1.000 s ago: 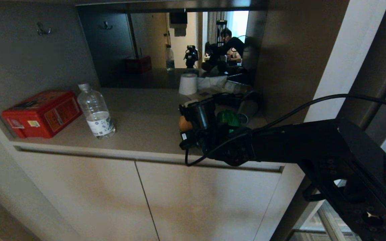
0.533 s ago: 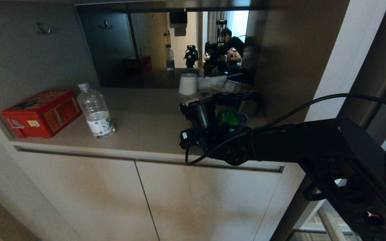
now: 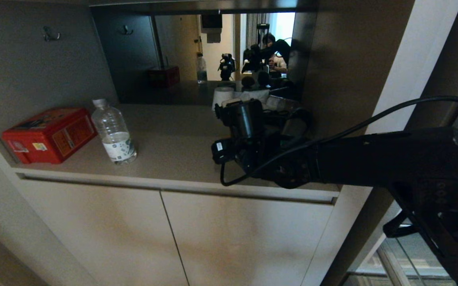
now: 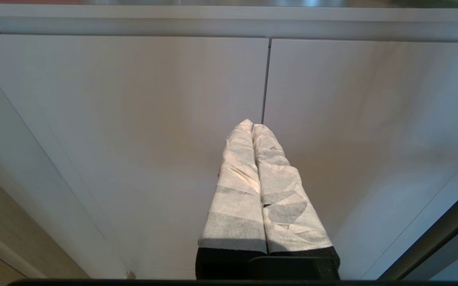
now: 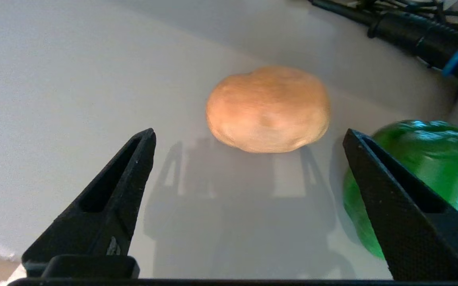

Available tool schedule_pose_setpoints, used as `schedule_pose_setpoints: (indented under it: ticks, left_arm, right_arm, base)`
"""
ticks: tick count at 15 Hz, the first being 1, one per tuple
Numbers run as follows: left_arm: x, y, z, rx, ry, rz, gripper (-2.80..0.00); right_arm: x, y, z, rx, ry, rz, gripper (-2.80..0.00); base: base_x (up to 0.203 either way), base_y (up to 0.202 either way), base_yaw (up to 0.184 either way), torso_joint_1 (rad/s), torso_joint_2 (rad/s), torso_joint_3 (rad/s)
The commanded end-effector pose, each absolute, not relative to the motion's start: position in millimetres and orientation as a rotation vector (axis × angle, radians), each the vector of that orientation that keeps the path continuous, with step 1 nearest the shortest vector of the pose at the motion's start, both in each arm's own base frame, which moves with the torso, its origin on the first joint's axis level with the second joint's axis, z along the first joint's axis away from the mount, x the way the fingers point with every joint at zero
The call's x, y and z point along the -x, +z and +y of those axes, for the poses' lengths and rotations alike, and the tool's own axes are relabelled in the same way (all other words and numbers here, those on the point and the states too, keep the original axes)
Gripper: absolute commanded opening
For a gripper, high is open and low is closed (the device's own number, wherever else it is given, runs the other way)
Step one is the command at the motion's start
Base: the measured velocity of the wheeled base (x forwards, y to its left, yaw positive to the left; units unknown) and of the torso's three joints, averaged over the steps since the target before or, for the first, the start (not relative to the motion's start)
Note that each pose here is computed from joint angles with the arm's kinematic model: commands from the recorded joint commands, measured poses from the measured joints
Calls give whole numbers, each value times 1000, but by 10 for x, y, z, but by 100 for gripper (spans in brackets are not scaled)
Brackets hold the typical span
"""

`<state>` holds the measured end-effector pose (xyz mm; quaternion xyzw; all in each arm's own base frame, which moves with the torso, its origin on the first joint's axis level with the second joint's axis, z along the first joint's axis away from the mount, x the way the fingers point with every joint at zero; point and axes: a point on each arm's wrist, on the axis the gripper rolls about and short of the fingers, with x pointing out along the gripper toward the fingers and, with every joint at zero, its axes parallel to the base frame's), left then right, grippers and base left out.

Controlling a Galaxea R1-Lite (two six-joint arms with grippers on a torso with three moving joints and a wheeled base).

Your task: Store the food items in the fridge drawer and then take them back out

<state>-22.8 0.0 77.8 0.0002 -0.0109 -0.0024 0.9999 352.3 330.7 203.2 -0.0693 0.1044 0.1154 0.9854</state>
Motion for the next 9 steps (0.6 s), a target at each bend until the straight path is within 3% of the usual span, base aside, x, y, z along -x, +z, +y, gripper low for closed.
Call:
schedule_pose_setpoints:
  ticks: [1,3,4,5,9]
  left_arm:
    - [219,749,0,0,-5,-11,-280]
    - [219,749,0,0,-6,-11,-280]
    - [219,749,0,0,-5,-11,-280]
    - [219,749,0,0,-6,-11,-280]
    - [219,749,0,0,-6,-11,-280]
  right_arm:
    - [-3397,2203,3259,125,239,190,0]
    - [-3251,2305,3208,122,253,189,0]
    - [-3151,2346,3177,127,264,194,-199]
    - [-3035,2399,3132,131,276,198,-280]
    - [-2472,2361,2843,194,329,264,-280]
  base:
    - [0,0,0,0,0,0]
    - [0,0,0,0,0,0]
    - [0,0,0,0,0,0]
    - [0,0,0,0,0,0]
    - [0,0,0,0,0,0]
